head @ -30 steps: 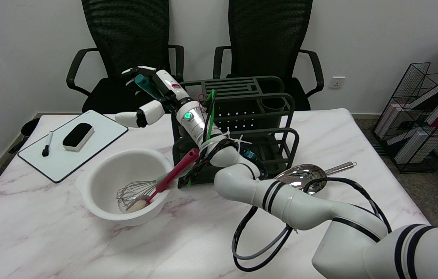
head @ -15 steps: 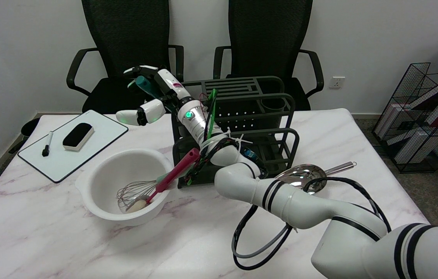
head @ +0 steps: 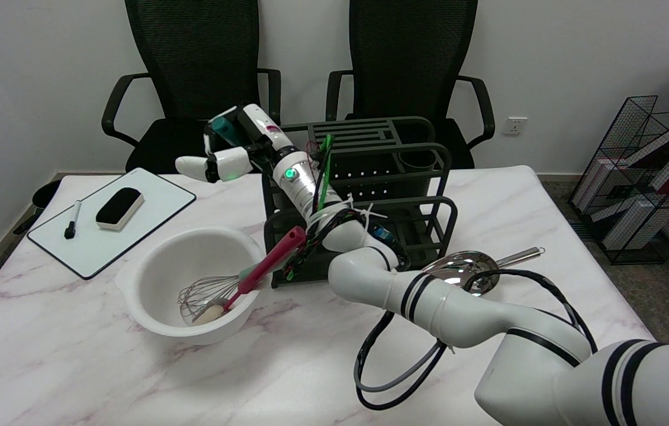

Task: Pick up the blue sponge bottle brush.

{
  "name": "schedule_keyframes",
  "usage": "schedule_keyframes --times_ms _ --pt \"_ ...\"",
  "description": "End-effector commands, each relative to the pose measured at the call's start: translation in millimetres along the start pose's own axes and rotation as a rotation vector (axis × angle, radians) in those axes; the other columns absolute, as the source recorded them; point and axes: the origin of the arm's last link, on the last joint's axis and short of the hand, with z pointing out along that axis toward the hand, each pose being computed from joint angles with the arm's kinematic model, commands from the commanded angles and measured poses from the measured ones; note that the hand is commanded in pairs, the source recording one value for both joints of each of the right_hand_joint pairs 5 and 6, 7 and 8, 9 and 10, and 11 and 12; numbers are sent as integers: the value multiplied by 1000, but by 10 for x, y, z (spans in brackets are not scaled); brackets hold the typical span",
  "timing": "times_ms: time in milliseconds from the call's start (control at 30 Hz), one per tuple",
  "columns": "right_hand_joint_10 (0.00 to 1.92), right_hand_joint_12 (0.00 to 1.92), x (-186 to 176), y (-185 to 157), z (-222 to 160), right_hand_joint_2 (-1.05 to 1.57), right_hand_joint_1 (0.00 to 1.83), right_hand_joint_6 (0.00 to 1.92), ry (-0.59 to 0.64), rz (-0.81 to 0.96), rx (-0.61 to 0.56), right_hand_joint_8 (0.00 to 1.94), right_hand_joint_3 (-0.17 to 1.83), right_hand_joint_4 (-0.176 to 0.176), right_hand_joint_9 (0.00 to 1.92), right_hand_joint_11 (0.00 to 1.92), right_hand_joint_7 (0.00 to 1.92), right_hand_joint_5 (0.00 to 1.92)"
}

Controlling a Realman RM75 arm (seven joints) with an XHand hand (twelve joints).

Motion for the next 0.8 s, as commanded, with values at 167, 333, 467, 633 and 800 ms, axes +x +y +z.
schedule_keyframes --times_ms 167,333,467,633,800 --pt "1089 1433 66 -38 49 268 970 1582 21 0 11 1199 788 0 1089 1433 1199 1582" --pt "1185 1438 96 -88 98 383 966 1625 25 -4 22 1296 764 0 1185 1438 1296 1625" --pt "1336 1480 127 -135 136 479 960 1673 31 -7 34 1415 757 0 1336 1480 1415 1673" --pt "1468 1522 145 -185 168 560 956 1696 35 -7 46 1477 765 0 1468 1522 1477 1696" --pt "1501 1528 150 -209 175 606 953 1695 36 -5 53 1529 768 0 1501 1528 1529 1695"
